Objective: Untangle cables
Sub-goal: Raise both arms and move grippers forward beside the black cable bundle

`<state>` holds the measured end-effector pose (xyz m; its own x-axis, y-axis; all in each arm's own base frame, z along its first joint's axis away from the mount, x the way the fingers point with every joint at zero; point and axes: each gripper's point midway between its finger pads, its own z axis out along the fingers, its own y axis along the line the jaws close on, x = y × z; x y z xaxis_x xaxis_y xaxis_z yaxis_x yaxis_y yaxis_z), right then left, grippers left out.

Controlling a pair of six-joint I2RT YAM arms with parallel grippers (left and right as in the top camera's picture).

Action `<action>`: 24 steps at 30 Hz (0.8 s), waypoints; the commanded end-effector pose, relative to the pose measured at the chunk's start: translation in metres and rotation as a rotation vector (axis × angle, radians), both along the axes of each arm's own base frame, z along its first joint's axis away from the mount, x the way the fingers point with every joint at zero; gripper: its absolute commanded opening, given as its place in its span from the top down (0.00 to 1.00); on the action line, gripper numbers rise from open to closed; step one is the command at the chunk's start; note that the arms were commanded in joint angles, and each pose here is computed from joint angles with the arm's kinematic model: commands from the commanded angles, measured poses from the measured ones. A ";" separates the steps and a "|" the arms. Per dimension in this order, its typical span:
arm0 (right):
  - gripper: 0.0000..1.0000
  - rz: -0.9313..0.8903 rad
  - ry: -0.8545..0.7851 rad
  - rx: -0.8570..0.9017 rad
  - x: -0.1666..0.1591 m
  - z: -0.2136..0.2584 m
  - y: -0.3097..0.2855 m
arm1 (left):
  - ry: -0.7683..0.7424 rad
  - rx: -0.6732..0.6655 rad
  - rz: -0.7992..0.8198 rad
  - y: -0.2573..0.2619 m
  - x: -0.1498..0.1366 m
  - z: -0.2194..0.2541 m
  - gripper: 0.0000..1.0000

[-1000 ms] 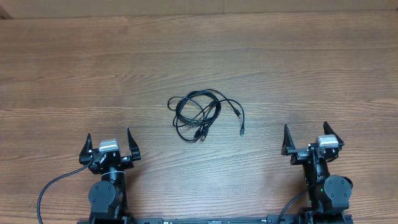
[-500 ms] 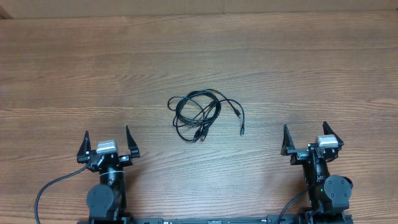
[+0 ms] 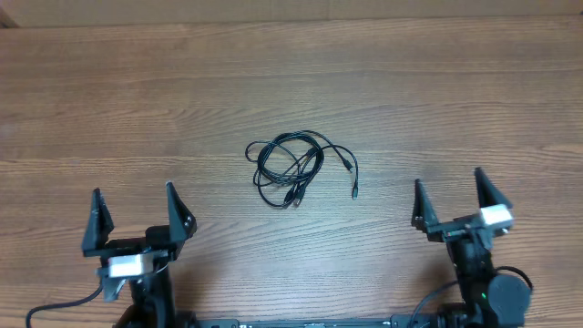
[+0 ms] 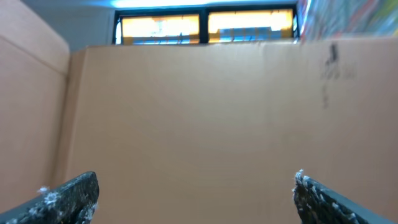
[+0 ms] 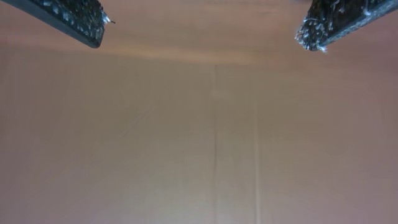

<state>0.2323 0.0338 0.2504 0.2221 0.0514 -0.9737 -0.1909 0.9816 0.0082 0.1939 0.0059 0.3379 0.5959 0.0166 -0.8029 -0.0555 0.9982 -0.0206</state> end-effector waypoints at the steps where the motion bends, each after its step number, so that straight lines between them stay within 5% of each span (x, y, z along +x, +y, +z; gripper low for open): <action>1: 0.00 0.023 -0.171 0.030 -0.030 0.077 0.001 | -0.128 -0.007 -0.088 -0.009 -0.032 0.054 0.00; 11: 0.00 0.014 -0.332 0.021 -0.105 0.191 -0.002 | -0.180 0.036 -0.166 -0.020 -0.093 0.136 0.00; 18: 0.00 -0.044 -0.104 0.033 -0.081 0.203 -0.011 | -0.059 0.034 -0.168 -0.021 -0.093 0.158 0.00; 24: 0.00 -0.041 0.171 0.019 -0.043 0.205 -0.009 | 0.144 0.074 -0.241 -0.037 -0.060 0.175 0.00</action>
